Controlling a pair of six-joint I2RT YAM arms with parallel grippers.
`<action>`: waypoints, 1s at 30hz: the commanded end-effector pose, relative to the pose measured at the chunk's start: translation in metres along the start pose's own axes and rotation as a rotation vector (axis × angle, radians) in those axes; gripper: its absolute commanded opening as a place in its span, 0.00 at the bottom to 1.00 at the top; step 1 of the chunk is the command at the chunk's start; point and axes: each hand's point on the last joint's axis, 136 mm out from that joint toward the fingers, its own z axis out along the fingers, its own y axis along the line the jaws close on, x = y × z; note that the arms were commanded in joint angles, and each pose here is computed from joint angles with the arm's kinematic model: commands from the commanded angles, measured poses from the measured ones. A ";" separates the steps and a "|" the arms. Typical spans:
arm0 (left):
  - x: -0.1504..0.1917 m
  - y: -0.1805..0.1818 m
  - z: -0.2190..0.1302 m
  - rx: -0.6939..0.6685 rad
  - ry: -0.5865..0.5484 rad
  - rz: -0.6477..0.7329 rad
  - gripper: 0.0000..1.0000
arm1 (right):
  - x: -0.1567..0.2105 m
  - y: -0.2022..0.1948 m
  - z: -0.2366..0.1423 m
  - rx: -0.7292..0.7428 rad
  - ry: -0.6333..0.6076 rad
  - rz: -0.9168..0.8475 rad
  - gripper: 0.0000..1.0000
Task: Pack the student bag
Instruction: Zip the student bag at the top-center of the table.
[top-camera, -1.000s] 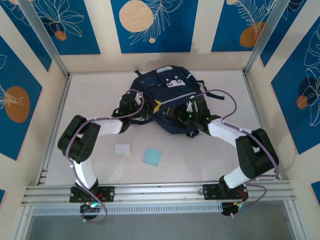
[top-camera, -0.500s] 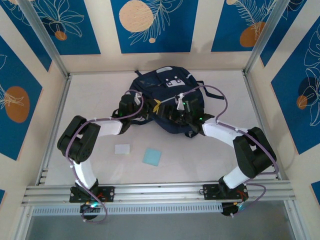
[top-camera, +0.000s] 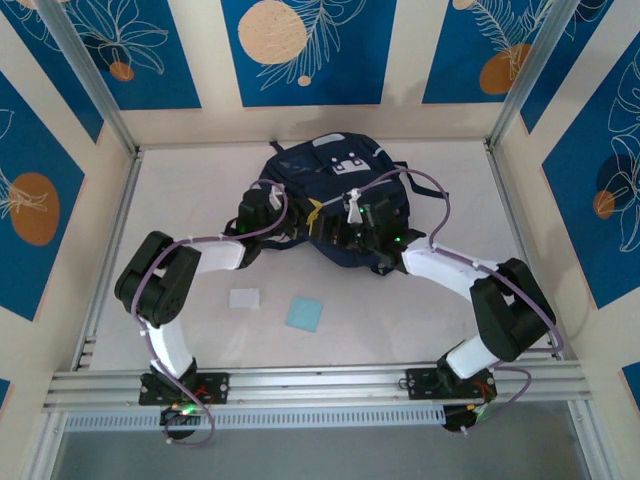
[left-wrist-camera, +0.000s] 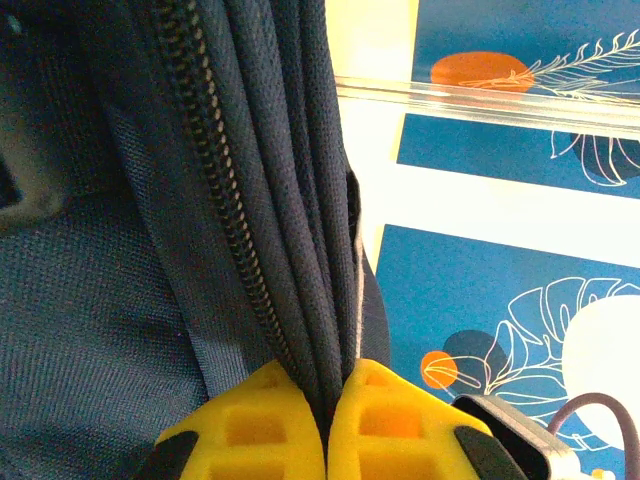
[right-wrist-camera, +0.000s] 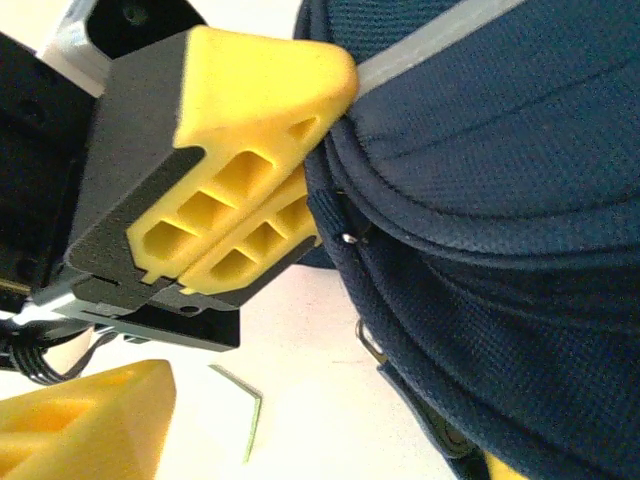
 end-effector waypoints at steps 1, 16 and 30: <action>0.021 -0.049 0.001 0.150 0.059 0.127 0.00 | -0.015 0.008 -0.006 0.041 -0.057 -0.067 0.70; 0.012 -0.029 0.001 0.083 0.028 0.162 0.00 | -0.011 -0.024 -0.004 0.291 0.017 -0.122 0.00; -0.024 -0.009 0.003 -0.097 -0.058 0.370 0.00 | 0.071 -0.034 -0.044 0.360 0.519 0.115 0.00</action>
